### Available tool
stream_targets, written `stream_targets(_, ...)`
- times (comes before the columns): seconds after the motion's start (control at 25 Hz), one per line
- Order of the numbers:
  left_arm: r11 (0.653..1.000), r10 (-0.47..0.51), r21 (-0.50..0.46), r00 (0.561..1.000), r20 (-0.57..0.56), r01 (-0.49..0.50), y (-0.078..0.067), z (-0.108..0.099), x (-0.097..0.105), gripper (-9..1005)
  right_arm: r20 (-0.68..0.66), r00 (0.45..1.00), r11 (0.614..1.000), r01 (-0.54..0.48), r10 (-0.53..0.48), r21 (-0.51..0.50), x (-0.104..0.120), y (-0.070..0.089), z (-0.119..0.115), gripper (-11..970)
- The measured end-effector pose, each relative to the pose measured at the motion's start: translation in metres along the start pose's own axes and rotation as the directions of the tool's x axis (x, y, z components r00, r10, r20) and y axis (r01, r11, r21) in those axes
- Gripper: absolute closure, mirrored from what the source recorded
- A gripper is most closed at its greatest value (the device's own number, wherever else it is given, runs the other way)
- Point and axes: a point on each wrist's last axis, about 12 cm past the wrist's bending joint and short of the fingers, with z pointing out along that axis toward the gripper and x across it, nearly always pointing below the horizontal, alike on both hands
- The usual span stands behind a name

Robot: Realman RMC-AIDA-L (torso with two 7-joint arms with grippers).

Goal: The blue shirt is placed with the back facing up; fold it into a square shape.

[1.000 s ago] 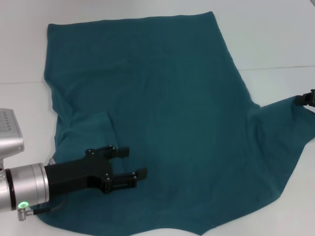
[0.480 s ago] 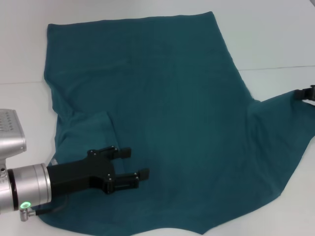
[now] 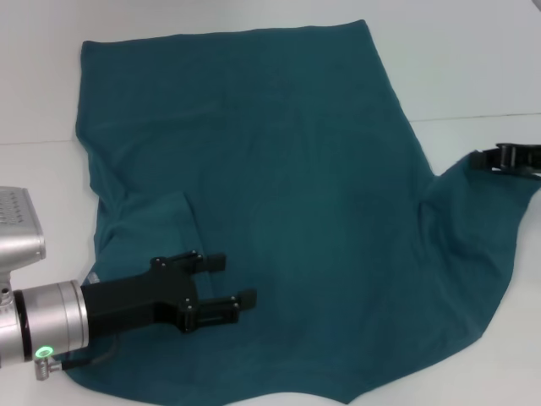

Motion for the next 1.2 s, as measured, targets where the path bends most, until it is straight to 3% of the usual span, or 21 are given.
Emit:
stream_targets(0.44, 1.0, -0.007, -0.006, 1.0, 0.009, 0.007, 0.0, -0.001, 0.0, 148, -0.047, 0.995, 0.996, 0.082, -0.084, -0.043, -0.014, 0.033, 0.026, 901)
stream_targets(1.2, 1.0, -0.006, -0.02, 1.0, 0.012, 0.007, 0.002, -0.001, 0.0, 149, -0.088, 0.992, 0.994, -0.096, 0.091, -0.058, 0.004, 0.056, 0.066, 864)
